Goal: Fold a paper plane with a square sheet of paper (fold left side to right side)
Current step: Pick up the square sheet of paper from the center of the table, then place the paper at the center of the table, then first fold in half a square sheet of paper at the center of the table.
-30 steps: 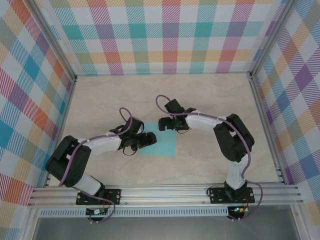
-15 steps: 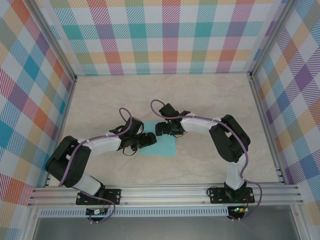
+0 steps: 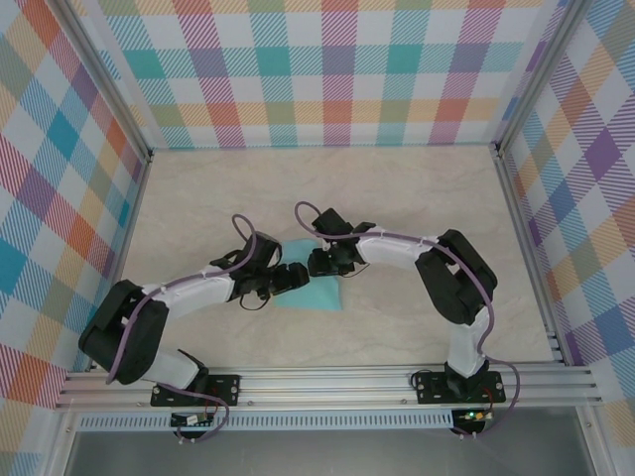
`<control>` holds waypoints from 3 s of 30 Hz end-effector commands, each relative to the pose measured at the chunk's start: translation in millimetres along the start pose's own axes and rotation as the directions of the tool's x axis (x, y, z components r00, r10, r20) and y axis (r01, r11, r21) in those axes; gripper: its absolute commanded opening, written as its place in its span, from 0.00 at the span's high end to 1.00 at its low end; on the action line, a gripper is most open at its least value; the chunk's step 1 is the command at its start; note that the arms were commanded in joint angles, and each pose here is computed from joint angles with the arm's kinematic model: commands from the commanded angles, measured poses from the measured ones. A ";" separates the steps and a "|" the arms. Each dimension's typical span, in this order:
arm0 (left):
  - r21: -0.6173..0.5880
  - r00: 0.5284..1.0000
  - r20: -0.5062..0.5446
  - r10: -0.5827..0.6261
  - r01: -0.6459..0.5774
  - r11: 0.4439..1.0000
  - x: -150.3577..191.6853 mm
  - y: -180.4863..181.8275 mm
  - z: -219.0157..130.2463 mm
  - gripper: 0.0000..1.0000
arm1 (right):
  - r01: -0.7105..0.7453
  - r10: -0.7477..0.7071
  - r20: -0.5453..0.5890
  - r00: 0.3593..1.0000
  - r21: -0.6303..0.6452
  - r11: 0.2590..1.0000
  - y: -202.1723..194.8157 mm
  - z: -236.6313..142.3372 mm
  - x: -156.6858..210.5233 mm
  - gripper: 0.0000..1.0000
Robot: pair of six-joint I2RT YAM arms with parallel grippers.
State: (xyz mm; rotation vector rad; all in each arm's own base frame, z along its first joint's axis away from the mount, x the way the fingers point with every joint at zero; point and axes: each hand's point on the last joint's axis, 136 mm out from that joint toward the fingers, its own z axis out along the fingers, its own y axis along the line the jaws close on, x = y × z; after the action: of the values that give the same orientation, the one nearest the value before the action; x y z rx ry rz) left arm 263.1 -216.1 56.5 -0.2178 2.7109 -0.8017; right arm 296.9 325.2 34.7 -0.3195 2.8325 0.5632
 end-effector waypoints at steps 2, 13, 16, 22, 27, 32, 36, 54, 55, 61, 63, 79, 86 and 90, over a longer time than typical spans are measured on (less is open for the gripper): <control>0.056 0.998 0.055 -0.001 -0.002 0.998 -19.2 -5.7 -31.3 0.19 | 0.003 0.002 0.042 0.999 -0.133 0.991 15.0 -31.7 -8.6 0.67; 0.369 0.973 0.216 -0.075 -0.011 0.929 -68.9 -21.8 -112.4 0.13 | 0.055 0.074 0.215 0.974 -0.542 0.839 15.9 -140.6 -39.6 0.73; 0.475 0.967 0.253 -0.041 -0.087 0.876 -77.0 -51.3 -135.5 0.11 | 0.139 0.042 0.277 0.960 -0.600 0.788 18.4 -183.9 -41.0 0.73; 0.621 0.931 0.361 0.052 -0.282 0.731 -90.9 -110.9 -191.1 0.10 | 0.318 -0.036 0.398 0.917 -0.672 0.669 43.3 -270.6 -33.4 0.72; 0.657 0.888 0.429 0.167 -0.434 0.617 -85.4 -156.0 -226.7 0.08 | 0.417 -0.085 0.456 0.886 -0.702 0.577 66.5 -319.6 -23.9 0.72; 0.680 0.863 0.443 0.242 -0.499 0.537 -71.6 -188.8 -236.9 0.08 | 0.446 -0.100 0.474 0.875 -0.707 0.549 75.1 -336.8 -20.4 0.72; 0.698 0.855 0.440 0.275 -0.518 0.494 -60.9 -205.2 -236.3 0.14 | 0.446 -0.102 0.471 0.876 -0.712 0.543 77.4 -337.3 -18.3 0.72; 0.533 0.942 0.274 0.192 -0.315 0.786 -67.9 -141.6 -123.8 1.00 | 0.107 -0.001 0.426 0.905 -0.225 0.968 -35.1 -260.2 -30.0 0.09; 0.502 0.951 0.258 0.168 -0.280 0.818 -69.8 -130.6 -110.7 1.00 | 0.081 0.004 0.418 0.908 -0.186 0.979 -44.8 -253.2 -27.5 0.00; 0.255 0.983 0.154 0.105 -0.142 0.956 -78.2 -64.8 -29.0 1.00 | -0.075 0.113 0.358 0.927 -0.116 0.990 -81.1 -201.7 -14.4 0.00; 0.216 0.989 0.111 0.100 -0.122 0.969 -77.8 -52.7 -7.4 1.00 | -0.130 0.168 0.334 0.928 -0.133 0.983 -86.2 -182.9 -12.6 0.00; 0.070 0.991 -0.008 0.137 -0.136 0.988 -79.4 -18.9 32.5 1.00 | -0.266 0.302 0.085 0.949 -0.291 0.919 -60.5 -53.0 -32.7 0.59; 0.110 0.989 -0.008 0.148 -0.146 0.983 -76.3 -30.0 19.9 0.97 | -0.252 0.258 0.015 0.966 -0.165 0.954 -68.2 -16.3 -18.8 0.65; 0.152 0.989 -0.004 0.151 -0.149 0.977 -75.2 -40.8 12.8 0.85 | -0.255 0.254 -0.022 0.967 -0.075 0.964 -80.4 -4.8 -4.5 0.67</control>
State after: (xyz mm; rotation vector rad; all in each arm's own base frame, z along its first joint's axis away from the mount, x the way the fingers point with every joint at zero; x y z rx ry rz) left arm 343.2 -234.8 65.6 -0.0052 2.6637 -0.9012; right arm 325.4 258.2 23.7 0.0581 2.8373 0.8294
